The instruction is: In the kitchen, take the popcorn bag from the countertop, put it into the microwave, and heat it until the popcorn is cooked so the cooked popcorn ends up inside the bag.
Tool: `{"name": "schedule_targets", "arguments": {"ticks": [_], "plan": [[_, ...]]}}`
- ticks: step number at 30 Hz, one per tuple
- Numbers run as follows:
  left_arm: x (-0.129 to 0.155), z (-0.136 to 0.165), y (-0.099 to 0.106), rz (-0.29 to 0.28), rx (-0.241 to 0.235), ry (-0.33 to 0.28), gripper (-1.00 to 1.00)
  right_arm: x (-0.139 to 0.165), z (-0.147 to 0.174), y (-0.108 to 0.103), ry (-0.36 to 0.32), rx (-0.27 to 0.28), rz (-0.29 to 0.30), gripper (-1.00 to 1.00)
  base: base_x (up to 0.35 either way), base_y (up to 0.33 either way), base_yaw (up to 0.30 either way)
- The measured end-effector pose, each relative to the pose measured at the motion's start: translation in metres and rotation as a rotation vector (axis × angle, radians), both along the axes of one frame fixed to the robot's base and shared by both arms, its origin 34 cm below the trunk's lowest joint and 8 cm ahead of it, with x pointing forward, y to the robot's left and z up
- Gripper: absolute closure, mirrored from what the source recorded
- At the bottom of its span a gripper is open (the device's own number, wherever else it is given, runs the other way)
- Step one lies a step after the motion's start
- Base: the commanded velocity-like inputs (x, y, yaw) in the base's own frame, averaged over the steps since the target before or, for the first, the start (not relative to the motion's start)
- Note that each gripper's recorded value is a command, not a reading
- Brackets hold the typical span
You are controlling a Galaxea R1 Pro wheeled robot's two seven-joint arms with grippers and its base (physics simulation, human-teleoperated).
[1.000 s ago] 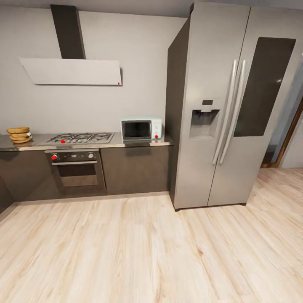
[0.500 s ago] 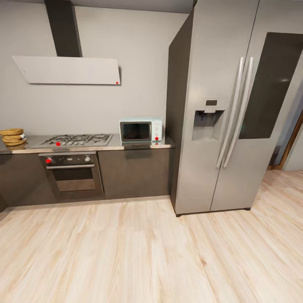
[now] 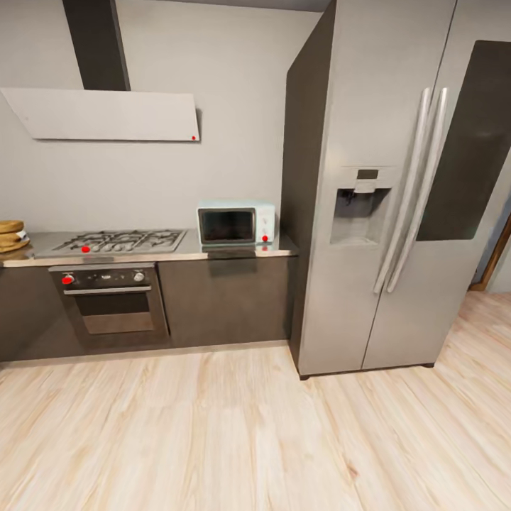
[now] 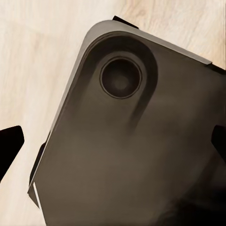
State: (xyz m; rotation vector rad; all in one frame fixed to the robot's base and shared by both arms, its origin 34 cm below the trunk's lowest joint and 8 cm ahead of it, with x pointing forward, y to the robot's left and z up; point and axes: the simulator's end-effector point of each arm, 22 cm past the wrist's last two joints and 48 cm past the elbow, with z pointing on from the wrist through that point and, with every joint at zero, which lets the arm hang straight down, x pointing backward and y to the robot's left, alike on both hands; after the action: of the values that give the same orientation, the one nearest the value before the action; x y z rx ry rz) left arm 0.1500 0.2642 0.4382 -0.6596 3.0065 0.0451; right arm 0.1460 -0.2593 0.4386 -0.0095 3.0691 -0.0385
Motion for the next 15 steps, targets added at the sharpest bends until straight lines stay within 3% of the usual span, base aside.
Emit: {"name": "schedule_targets", "arguments": {"ticks": [7,15], "plan": [[0.0005,0.0,0.0,0.0,0.0,-0.002,-1.0,0.0,0.0,-0.0001,0.0,0.0,-0.001,-1.0,0.324,0.0,0.023],[0.0004,0.0,0.0001,-0.001,0.001,-0.002,-1.0,0.0,0.0,-0.0005,0.0,-0.001,-0.002,-1.0,0.324,0.0,0.167]]}}
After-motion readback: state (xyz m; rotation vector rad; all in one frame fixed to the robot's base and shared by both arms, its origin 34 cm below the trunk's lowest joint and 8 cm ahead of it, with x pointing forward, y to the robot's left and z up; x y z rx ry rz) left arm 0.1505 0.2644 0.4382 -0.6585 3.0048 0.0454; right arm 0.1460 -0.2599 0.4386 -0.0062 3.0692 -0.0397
